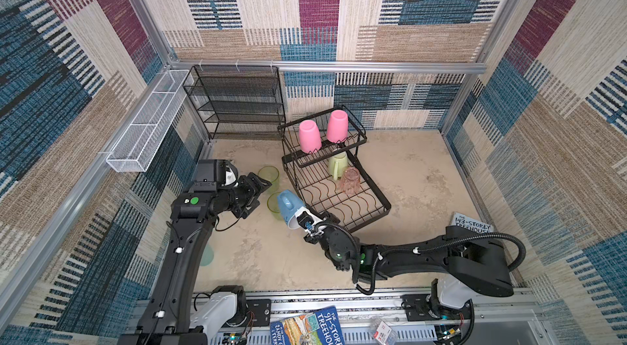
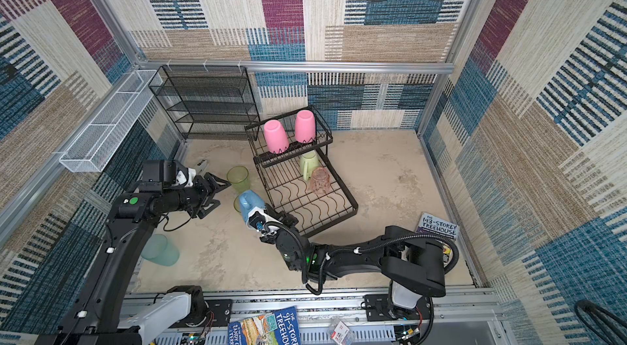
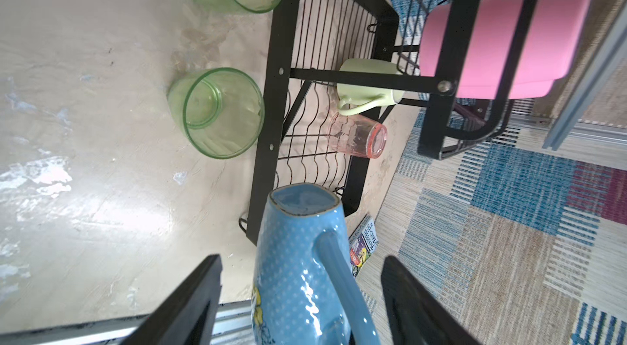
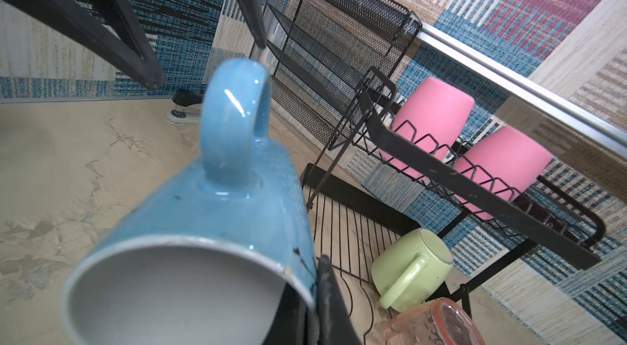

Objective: Load cups into a dish rack
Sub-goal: Place the cup upside down at the dish rack.

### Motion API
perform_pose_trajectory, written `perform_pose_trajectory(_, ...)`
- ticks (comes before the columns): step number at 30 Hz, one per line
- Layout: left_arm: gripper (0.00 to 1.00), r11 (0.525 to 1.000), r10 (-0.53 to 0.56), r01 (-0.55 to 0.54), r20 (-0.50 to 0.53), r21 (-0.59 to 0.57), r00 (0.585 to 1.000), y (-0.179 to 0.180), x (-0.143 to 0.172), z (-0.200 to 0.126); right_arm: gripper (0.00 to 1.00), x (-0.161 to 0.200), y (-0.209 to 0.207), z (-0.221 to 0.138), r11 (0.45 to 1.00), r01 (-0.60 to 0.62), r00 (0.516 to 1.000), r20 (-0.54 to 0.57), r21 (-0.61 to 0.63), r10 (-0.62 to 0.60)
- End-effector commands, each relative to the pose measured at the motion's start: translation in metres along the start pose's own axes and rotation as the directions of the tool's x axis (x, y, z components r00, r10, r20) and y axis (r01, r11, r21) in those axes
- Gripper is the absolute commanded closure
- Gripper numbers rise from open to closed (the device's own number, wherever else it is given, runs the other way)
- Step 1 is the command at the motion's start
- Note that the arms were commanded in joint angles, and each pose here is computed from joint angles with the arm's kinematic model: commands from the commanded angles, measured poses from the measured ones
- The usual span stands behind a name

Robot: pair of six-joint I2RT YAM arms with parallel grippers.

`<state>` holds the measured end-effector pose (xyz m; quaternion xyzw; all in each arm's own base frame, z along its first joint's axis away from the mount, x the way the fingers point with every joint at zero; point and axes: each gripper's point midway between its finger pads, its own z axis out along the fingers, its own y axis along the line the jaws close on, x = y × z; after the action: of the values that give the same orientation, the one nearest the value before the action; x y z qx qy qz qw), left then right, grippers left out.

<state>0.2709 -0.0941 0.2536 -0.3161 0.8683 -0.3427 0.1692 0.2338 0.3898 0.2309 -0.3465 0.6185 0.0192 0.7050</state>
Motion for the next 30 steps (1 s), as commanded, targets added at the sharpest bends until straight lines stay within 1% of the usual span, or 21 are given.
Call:
perform_pose_trajectory(1, 0.26, 0.993, -0.075, 0.07, -0.056, -0.096, 0.996, 0.008, 0.014, 0.001, 1.0, -0.029, -0.016, -0.002, 0.998, -0.014, 0.994, 0.112, 0.055, 0.008)
perform_pose_trajectory(2, 0.28, 0.99, -0.088, 0.08, -0.065, -0.12, 0.994, 0.008, 0.016, 0.003, 1.0, -0.027, -0.016, -0.001, 0.998, -0.003, 0.993, 0.118, 0.058, -0.004)
perform_pose_trajectory(3, 0.28, 0.984, -0.118, 0.104, -0.095, -0.144, 0.988, 0.008, 0.02, 0.004, 1.0, -0.026, -0.015, -0.001, 0.999, 0.006, 0.992, 0.125, 0.051, -0.013)
perform_pose_trajectory(5, 0.3, 0.979, -0.135, 0.11, -0.144, -0.172, 0.98, 0.004, 0.028, 0.003, 1.0, -0.027, -0.01, 0.002, 0.999, 0.013, 0.991, 0.136, 0.033, -0.017)
perform_pose_trajectory(6, 0.3, 0.975, -0.143, 0.113, -0.147, -0.193, 0.979, 0.003, 0.029, 0.001, 1.0, -0.027, -0.008, 0.003, 0.999, 0.021, 0.99, 0.141, 0.033, -0.026)
perform_pose_trajectory(9, 0.3, 0.971, -0.147, 0.11, -0.166, -0.211, 0.975, -0.001, 0.03, 0.0, 1.0, -0.026, -0.003, 0.004, 0.999, 0.042, 0.986, 0.161, 0.034, -0.047)
perform_pose_trajectory(11, 0.3, 0.974, -0.136, 0.094, -0.198, -0.208, 0.971, -0.008, 0.031, -0.001, 1.0, -0.024, -0.002, 0.001, 0.997, 0.063, 0.983, 0.173, 0.034, -0.068)
perform_pose_trajectory(15, 0.3, 0.98, -0.082, 0.045, -0.191, -0.192, 0.978, -0.015, 0.032, -0.01, 1.0, -0.018, -0.005, -0.004, 0.993, 0.091, 0.978, 0.179, 0.07, -0.102)
perform_pose_trajectory(20, 0.32, 0.979, -0.063, 0.016, -0.226, -0.203, 0.972, -0.004, 0.047, -0.013, 1.0, -0.009, -0.007, -0.014, 0.983, 0.146, 0.971, 0.174, 0.107, -0.163)
perform_pose_trajectory(22, 0.33, 0.98, -0.061, 0.016, -0.221, -0.2, 0.973, -0.002, 0.052, -0.016, 1.0, -0.008, -0.009, -0.018, 0.982, 0.152, 0.969, 0.18, 0.111, -0.17)
perform_pose_trajectory(25, 0.33, 0.979, -0.031, -0.013, -0.209, -0.205, 0.977, -0.002, 0.059, -0.021, 1.0, -0.01, -0.01, -0.02, 0.978, 0.17, 0.963, 0.191, 0.121, -0.191)
perform_pose_trajectory(30, 0.33, 0.969, 0.009, -0.063, -0.219, -0.239, 0.976, 0.004, 0.072, -0.017, 1.0, -0.012, -0.009, -0.024, 0.976, 0.176, 0.956, 0.213, 0.13, -0.201)
